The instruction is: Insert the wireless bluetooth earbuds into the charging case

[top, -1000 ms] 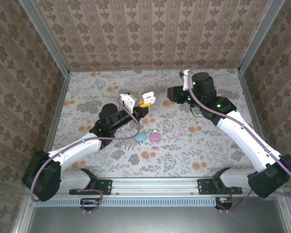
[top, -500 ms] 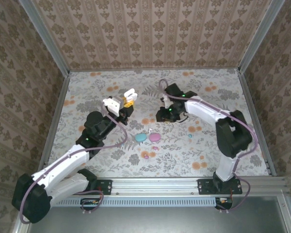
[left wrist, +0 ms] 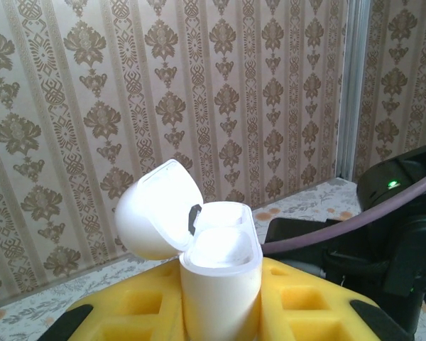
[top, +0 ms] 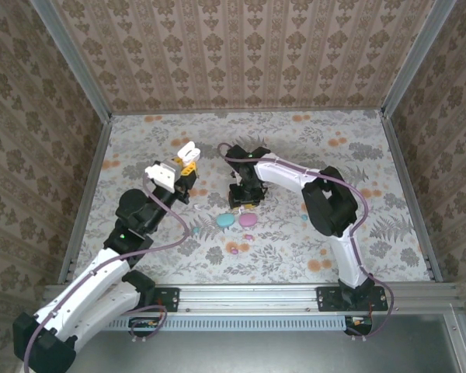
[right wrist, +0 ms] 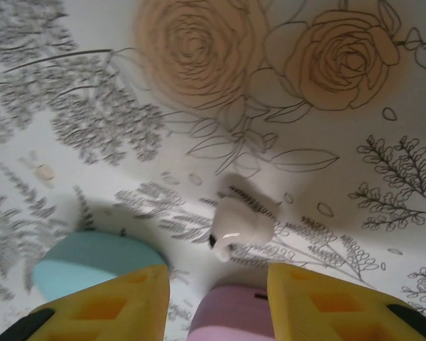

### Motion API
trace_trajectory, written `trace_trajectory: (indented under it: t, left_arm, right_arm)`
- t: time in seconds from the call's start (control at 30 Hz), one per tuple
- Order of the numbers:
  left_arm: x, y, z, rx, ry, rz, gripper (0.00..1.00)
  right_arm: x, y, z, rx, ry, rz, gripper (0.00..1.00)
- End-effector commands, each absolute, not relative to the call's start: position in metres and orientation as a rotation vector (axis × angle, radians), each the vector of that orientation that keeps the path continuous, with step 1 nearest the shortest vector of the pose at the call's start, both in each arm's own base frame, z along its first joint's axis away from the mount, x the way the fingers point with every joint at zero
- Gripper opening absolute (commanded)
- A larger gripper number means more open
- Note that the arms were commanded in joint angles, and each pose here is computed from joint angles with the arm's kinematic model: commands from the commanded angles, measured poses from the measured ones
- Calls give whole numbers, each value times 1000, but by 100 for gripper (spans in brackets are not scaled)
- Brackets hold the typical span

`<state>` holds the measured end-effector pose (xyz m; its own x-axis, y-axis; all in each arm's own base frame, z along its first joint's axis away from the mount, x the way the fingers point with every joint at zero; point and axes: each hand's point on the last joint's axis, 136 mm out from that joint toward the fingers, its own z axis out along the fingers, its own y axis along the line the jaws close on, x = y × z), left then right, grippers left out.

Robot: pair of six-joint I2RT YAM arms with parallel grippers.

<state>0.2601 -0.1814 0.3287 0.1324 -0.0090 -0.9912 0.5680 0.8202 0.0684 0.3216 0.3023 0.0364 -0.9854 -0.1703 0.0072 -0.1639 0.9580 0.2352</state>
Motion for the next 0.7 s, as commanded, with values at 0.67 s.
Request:
trace_trajectory:
  t: [0.67]
  left_arm:
    - [263,-182,324,502,1389,-450,25]
  right_arm:
    - [329,295,30,204,-3142,20,30]
